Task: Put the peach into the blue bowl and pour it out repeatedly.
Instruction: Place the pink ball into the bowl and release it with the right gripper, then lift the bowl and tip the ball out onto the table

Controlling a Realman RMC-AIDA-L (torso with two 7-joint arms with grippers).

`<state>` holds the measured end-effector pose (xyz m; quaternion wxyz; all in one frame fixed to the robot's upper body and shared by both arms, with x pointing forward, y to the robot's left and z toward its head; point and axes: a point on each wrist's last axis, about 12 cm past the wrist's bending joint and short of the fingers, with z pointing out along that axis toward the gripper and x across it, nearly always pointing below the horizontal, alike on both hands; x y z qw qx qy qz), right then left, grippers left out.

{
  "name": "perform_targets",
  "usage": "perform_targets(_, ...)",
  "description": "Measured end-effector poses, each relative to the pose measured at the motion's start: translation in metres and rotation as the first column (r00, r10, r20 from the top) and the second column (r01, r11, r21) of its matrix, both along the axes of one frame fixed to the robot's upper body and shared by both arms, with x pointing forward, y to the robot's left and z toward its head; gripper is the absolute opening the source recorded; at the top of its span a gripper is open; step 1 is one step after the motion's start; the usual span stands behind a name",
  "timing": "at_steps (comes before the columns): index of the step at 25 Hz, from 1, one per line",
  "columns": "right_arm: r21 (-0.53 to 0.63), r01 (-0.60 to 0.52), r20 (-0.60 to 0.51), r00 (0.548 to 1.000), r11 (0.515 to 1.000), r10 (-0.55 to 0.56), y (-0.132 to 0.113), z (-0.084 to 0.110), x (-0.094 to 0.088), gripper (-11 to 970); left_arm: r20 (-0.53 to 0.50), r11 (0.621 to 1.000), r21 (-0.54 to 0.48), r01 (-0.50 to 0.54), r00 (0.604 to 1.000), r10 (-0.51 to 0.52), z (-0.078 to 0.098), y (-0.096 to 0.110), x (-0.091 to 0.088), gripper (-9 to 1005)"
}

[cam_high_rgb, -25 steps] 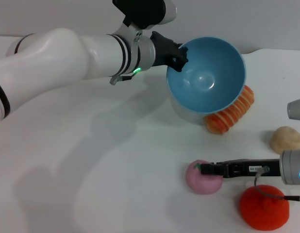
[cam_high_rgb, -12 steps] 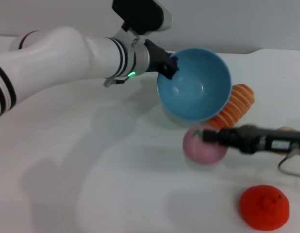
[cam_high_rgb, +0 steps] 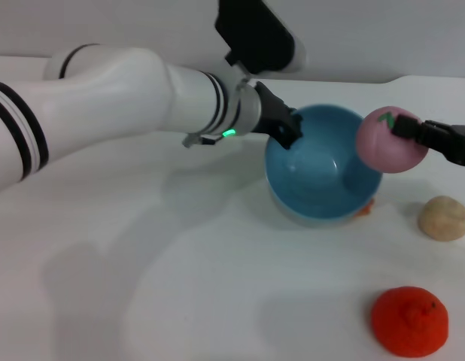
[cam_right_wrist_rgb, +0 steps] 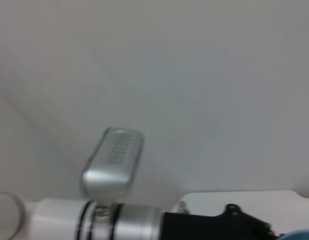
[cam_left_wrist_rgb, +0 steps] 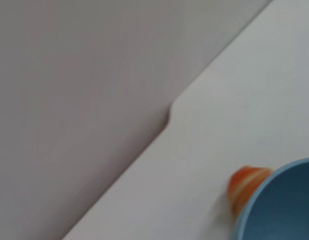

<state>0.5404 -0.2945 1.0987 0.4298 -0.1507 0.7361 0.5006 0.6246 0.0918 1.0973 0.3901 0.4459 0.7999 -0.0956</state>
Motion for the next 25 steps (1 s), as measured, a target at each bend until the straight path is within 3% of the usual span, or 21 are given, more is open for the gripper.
perform_targets(11, -0.056, 0.052, -0.019, 0.998, 0.997, -0.053, 0.005, -0.015, 0.005, 206, 0.023, 0.999, -0.01, 0.038, 0.999, -0.038, 0.005, -0.012, -0.005, -1)
perform_targets(17, -0.053, 0.089, -0.022, 0.996, 0.995, -0.09, -0.002, -0.016, 0.003, 430, 0.026, 0.999, -0.006, 0.033, 0.999, -0.033, 0.005, -0.01, -0.004, -1)
perform_targets(21, -0.004, 0.212, 0.003, 0.977, 0.977, -0.212, -0.026, -0.017, -0.006, 445, 0.074, 1.0, -0.007, 0.031, 0.997, -0.03, 0.008, -0.009, 0.0, -2)
perform_targets(25, 0.051, 0.37, 0.04, 0.927, 0.928, -0.372, -0.06, -0.024, -0.034, 449, 0.218, 0.998, 0.03, 0.054, 0.974, -0.059, 0.022, -0.011, 0.008, -1)
